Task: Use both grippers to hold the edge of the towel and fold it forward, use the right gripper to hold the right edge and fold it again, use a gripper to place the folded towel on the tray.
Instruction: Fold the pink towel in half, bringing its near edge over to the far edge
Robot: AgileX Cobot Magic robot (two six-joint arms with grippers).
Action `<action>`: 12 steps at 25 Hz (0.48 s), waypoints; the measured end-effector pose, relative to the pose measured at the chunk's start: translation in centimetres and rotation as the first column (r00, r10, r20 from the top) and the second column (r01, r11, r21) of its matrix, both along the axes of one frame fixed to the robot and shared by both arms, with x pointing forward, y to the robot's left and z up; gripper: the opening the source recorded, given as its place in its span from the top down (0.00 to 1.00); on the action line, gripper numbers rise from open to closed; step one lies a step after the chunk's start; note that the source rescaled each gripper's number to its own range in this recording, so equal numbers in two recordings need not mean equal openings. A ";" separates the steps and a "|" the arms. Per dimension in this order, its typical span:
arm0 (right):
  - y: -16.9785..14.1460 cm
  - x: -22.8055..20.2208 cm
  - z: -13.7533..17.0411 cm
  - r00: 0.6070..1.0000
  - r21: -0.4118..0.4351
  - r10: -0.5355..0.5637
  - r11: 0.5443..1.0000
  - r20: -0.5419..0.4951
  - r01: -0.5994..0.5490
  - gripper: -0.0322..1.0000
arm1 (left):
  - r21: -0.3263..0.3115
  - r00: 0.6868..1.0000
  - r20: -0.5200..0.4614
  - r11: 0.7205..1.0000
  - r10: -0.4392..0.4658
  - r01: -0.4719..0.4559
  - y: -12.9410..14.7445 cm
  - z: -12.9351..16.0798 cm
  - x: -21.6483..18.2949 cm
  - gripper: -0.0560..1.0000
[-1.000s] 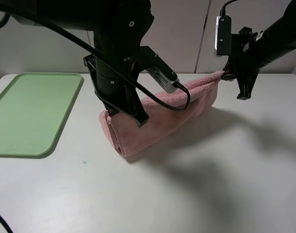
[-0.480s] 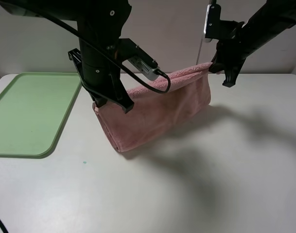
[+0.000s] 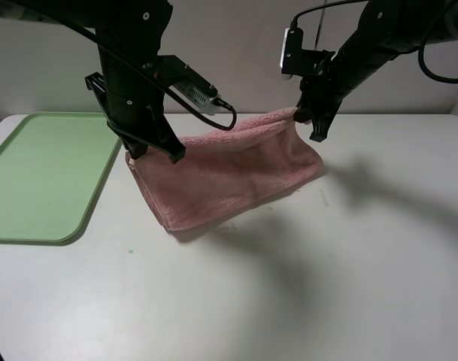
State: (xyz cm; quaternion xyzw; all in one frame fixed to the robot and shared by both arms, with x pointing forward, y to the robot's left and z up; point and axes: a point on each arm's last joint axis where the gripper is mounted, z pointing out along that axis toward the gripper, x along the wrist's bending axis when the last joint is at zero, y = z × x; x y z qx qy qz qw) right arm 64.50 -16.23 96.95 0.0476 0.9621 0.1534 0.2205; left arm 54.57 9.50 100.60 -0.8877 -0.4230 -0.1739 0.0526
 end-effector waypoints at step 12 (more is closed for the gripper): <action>0.7 1.6 -1.2 0.999 0.010 -0.017 1.000 -0.028 0.017 0.97 | -0.042 1.000 0.009 0.999 0.013 -0.013 2.4 -3.0 0.8 0.95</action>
